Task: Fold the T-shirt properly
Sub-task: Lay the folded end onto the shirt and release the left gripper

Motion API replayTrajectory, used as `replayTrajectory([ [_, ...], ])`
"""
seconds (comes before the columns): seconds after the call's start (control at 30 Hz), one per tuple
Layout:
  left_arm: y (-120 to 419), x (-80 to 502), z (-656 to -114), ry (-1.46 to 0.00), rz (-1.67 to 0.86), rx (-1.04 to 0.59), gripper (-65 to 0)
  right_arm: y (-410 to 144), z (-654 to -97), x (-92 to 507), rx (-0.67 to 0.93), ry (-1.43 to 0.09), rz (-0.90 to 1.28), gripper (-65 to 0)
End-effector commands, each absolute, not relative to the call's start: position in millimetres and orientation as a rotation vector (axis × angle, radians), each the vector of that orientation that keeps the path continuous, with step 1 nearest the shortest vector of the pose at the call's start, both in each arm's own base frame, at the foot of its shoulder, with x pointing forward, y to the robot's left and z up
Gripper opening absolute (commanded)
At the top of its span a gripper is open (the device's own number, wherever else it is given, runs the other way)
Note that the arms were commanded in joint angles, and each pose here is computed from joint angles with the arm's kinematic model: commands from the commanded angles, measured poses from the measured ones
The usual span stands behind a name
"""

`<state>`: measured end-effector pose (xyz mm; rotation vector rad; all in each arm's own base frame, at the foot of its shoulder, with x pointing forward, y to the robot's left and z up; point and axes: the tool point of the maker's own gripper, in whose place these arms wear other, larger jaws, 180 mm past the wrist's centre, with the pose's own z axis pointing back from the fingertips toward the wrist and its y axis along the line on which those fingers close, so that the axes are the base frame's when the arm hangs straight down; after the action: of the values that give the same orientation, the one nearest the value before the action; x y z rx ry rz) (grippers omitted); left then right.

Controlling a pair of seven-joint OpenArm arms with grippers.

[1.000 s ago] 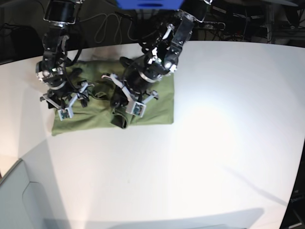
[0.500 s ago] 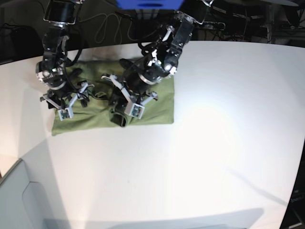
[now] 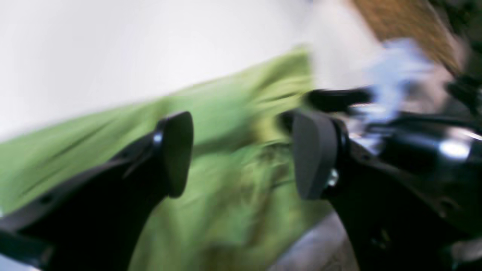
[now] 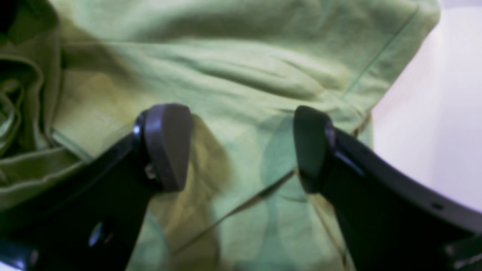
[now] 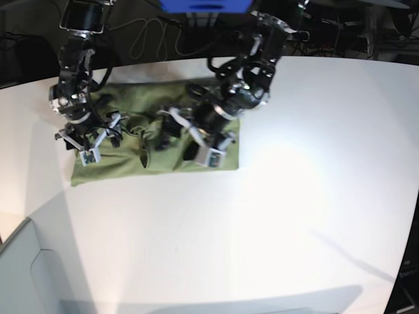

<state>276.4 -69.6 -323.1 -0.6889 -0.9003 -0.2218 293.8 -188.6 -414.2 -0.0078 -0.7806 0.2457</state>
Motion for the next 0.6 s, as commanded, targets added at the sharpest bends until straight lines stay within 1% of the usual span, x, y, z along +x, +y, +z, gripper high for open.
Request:
replayTrajectory([
  [0.0,-78,277,-309,-0.926,-0.222,-0.753,-24.8,-192,-395,310,-0.017,-0.851,0.245,-26.6],
  [0.17,-68,268,-323,-0.874,-0.217,-0.768,-24.8,-191,-392,314,-0.015,-0.861,0.244,-26.4],
  [0.3,-71,262,-342,-0.814,-0.214,-0.761,-24.8,-188,-388,319,-0.012,-0.874,0.246,-26.4],
  [0.47,-105,238,-369,-0.706,-0.311,-0.787,-24.8,-188,-386,322,-0.012,-0.881,0.246,-26.4],
  [0.57,-132,220,-365,-0.681,-0.410,-0.828,-24.8,-189,-381,323,-0.019,-0.895,0.247,-26.2],
])
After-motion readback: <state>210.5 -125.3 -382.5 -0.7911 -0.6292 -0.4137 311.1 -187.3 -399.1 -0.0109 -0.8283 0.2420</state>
